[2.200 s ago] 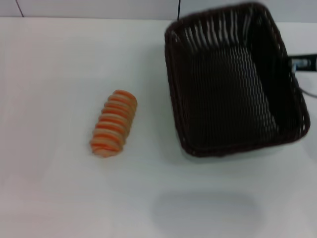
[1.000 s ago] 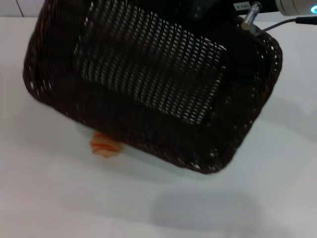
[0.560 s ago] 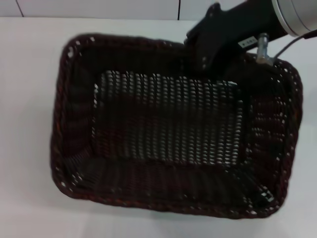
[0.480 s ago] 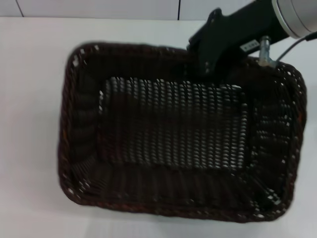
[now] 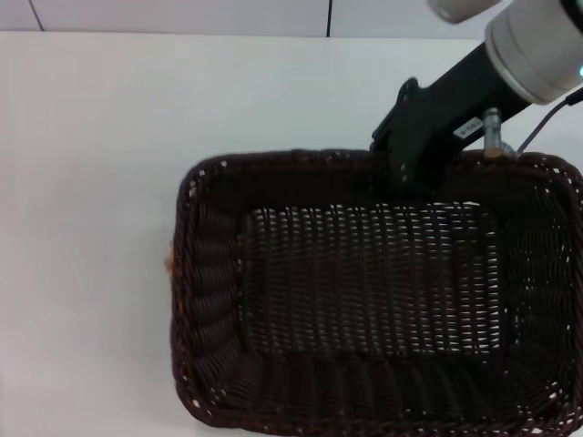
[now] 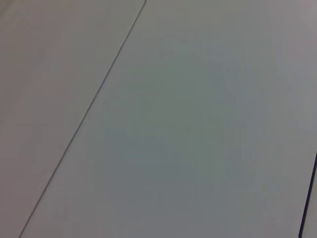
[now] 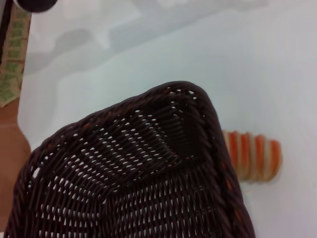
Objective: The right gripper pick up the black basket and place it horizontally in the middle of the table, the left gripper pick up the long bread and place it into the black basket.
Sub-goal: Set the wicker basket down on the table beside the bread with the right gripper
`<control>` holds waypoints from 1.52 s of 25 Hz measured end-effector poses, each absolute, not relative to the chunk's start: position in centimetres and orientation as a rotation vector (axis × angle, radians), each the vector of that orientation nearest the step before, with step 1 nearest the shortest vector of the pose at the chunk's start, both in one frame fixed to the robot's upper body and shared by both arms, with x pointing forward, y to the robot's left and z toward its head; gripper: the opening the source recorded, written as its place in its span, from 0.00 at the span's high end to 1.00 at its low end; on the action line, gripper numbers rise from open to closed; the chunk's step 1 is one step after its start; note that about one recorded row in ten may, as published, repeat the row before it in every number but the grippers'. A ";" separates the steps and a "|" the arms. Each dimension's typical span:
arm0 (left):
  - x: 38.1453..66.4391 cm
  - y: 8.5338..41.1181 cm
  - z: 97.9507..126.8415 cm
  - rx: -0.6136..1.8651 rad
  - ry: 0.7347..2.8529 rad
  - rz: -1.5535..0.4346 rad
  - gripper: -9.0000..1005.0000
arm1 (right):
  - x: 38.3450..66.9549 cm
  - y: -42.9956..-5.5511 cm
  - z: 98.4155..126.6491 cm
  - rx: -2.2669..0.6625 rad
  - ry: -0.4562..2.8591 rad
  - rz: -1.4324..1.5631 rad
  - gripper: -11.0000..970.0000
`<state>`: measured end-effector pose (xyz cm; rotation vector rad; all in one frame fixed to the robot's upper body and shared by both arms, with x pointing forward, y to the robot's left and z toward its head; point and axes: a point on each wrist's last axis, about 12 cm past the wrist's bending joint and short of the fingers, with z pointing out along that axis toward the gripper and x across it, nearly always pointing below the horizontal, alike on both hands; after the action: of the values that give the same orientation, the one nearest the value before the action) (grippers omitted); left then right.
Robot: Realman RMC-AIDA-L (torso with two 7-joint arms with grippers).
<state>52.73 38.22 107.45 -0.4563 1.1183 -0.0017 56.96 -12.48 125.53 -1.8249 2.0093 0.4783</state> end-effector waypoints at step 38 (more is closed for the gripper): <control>52.1 38.1 107.2 -0.481 1.096 -0.046 0.15 | 60.2 -8.1 121.3 -1.906 2.092 0.199 0.62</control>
<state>52.06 38.06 107.23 -0.4805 1.0960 -0.0462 60.21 -8.08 121.32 -1.9056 2.0922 0.1992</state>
